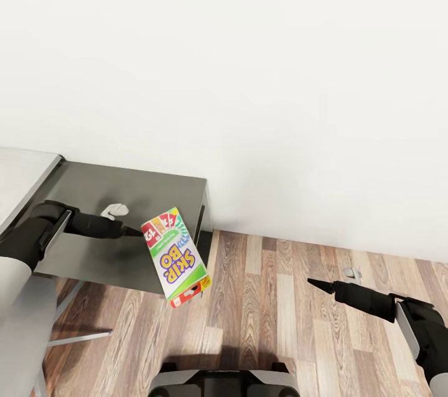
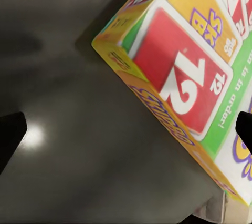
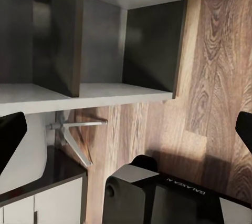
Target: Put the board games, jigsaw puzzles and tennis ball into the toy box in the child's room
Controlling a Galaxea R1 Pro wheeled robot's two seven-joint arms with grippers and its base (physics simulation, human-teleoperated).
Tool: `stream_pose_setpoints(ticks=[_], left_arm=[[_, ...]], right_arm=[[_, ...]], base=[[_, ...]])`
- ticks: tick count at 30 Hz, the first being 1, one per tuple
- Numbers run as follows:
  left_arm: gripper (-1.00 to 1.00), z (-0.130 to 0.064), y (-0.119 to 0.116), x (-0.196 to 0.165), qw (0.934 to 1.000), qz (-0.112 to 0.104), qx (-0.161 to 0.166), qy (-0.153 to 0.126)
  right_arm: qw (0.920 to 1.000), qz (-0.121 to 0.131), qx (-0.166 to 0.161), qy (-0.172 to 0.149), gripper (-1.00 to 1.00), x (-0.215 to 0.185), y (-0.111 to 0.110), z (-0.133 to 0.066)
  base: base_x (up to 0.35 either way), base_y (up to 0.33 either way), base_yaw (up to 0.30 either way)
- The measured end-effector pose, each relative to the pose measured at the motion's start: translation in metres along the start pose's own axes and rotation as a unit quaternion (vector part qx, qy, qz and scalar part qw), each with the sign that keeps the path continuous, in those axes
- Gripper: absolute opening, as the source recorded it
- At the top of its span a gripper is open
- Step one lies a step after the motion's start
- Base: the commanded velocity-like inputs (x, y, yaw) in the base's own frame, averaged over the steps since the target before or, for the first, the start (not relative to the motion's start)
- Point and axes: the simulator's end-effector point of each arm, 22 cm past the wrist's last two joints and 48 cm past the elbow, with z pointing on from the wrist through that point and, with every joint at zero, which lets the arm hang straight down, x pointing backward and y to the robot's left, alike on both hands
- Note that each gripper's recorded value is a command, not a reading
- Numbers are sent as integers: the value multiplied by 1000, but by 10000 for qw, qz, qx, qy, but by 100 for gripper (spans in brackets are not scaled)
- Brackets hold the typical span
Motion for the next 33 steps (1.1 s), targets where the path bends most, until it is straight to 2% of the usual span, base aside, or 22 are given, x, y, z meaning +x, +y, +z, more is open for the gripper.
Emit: stream_pose_setpoints(ticks=[5,8,12,15,19,24,27,31,33], left_arm=[[100,-5,7,-5,9999,-77,-102,-112],[100,-11,17,-14,9989,-204,-255,-329],[100,-28,46,-30,9929,-502,-752,-769],[100,-37,65,-36,9869,-657,-1123,-959],[100,-47,80,-40,9804,-829,-1377,-1142],[100,-55,84,-44,9772,-978,-1335,-1329],[100,-63,82,-50,9749,-1103,-1170,-1538],[100,-73,77,-56,9724,-1228,-852,-1791],[100,-77,69,-60,9717,-1254,-591,-1914]], right_arm=[[10000,-3,-10,-12,100,0,1,1],[10000,-2,-24,-16,100,0,2,2],[10000,-9,-30,-5,100,2,3,4],[10000,-14,-32,-2,100,2,3,5],[10000,-25,-29,16,100,3,4,6],[10000,-28,-31,30,100,4,4,7],[10000,-17,-48,9,100,3,5,7],[10000,-5,-65,-7,100,2,6,7],[10000,-3,-70,-16,100,2,6,7]], base=[[-2,-3,0],[6,-46,0],[74,-95,0],[105,-101,0],[40,-38,0],[11,-11,0],[3,-3,0],[1,-1,0],[0,0,0]])
